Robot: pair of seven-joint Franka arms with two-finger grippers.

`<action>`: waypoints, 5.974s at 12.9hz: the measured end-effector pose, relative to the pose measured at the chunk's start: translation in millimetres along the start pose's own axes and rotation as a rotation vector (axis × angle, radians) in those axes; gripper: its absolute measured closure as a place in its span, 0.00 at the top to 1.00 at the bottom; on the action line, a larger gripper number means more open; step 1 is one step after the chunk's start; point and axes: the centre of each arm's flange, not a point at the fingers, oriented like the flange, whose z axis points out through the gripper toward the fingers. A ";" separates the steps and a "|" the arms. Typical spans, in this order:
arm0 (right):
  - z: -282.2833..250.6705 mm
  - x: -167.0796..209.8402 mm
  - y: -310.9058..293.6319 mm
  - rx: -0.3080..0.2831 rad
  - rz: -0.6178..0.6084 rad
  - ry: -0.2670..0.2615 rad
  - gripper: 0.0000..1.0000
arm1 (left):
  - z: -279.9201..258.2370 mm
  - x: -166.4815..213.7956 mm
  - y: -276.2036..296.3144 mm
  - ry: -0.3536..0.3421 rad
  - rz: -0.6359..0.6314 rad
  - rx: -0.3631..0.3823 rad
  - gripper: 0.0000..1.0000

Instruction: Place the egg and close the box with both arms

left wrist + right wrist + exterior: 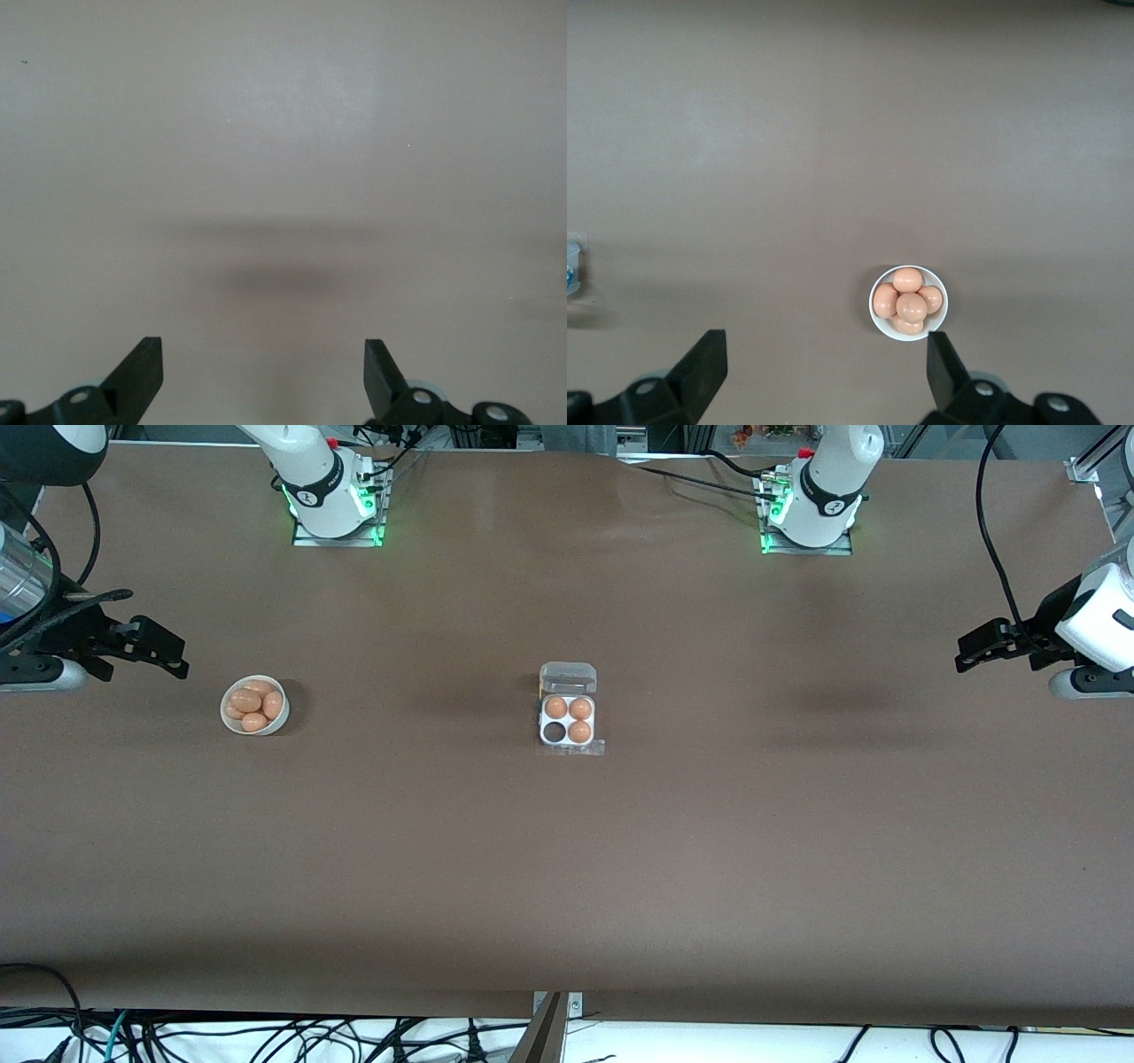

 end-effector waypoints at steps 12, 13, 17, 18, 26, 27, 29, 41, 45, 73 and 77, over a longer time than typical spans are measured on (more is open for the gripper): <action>0.7 -0.2 -1.1 0.000 -0.002 -0.001 1.00 | 3.6 2.1 -4.2 -0.006 -0.008 0.000 1.00; 0.7 -0.2 -1.1 0.000 -0.002 -0.001 1.00 | 4.3 2.6 -4.6 -0.008 -0.009 0.001 1.00; 0.7 -0.2 -1.1 0.000 -0.002 -0.001 1.00 | 4.6 3.0 -5.2 -0.008 -0.010 0.001 1.00; 0.7 -0.2 -1.1 0.000 -0.002 -0.001 1.00 | 4.1 3.1 -5.3 -0.007 -0.010 0.001 1.00; 0.7 -0.2 -1.1 0.000 -0.003 -0.001 1.00 | 8.3 5.7 -12.2 -0.014 -0.015 0.028 1.00; 0.7 -0.2 -1.1 0.000 -0.003 -0.001 1.00 | 9.3 6.3 -11.9 -0.016 -0.015 0.028 1.00; 0.7 -0.2 -1.2 0.000 -0.003 -0.001 1.00 | 9.9 7.1 -10.7 -0.017 -0.013 0.029 1.00; 51.2 8.0 1.5 -0.011 -0.006 -0.113 1.00 | 9.2 7.3 -10.0 -0.015 -0.011 0.029 1.00; 137.5 11.5 45.5 -0.020 0.068 -0.244 1.00 | 8.9 7.3 -10.3 -0.015 -0.012 0.029 1.00; 344.1 -76.4 87.0 -0.035 0.139 -0.238 0.59 | 4.8 8.0 -12.1 -0.006 -0.014 0.028 1.00; 344.4 -76.5 87.3 -0.035 0.140 -0.239 0.47 | 5.4 8.3 -9.5 -0.007 -0.008 0.029 1.00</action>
